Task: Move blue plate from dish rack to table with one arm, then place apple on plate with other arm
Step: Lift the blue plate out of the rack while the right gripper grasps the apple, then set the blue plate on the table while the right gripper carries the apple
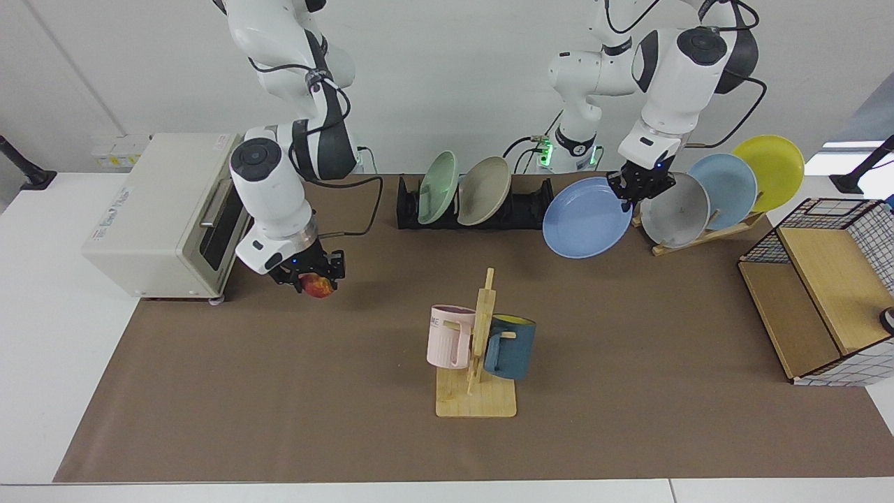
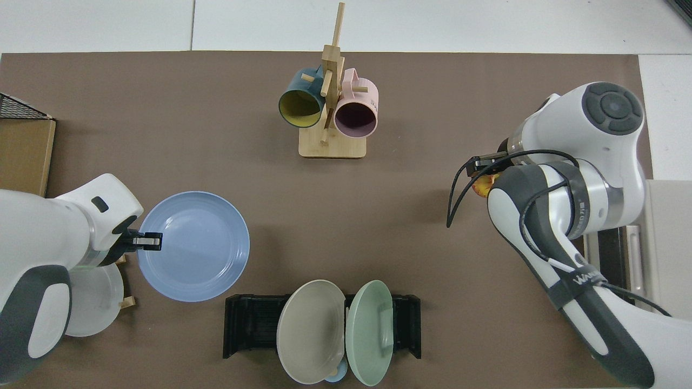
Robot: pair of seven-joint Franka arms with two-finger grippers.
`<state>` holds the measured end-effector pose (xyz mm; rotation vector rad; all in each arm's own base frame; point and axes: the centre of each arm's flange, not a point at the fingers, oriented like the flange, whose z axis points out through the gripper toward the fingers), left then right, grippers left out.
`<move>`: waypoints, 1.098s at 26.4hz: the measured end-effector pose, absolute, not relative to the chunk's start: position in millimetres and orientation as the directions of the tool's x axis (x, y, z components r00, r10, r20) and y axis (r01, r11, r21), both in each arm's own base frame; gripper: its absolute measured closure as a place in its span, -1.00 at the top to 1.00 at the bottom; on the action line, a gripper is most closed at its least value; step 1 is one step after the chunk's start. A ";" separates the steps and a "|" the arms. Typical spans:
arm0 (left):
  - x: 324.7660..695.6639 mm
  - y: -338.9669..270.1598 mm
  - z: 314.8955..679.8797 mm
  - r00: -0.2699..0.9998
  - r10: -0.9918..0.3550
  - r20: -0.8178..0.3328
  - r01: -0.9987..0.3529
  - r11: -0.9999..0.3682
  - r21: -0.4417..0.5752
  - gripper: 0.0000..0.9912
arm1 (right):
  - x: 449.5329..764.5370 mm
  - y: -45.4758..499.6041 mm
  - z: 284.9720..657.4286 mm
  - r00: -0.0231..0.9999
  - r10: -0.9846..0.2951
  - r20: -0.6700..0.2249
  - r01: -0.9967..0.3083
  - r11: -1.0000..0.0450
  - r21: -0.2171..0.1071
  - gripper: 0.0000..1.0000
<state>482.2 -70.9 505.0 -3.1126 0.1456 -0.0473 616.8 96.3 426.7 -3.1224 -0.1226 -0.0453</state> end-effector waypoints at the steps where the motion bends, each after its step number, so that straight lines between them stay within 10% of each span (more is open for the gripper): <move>1: 485.0 -72.1 501.4 0.995 -0.094 0.030 -0.093 -0.995 -0.019 -0.86 | 615.3 96.7 435.0 0.996 0.078 0.039 0.078 -0.997 -0.019 0.41; 29: 539.2 -159.3 311.6 0.998 0.012 0.060 -0.014 -0.911 0.412 -0.86 | 590.3 114.8 516.8 0.995 0.027 0.100 0.034 -0.997 -0.068 0.41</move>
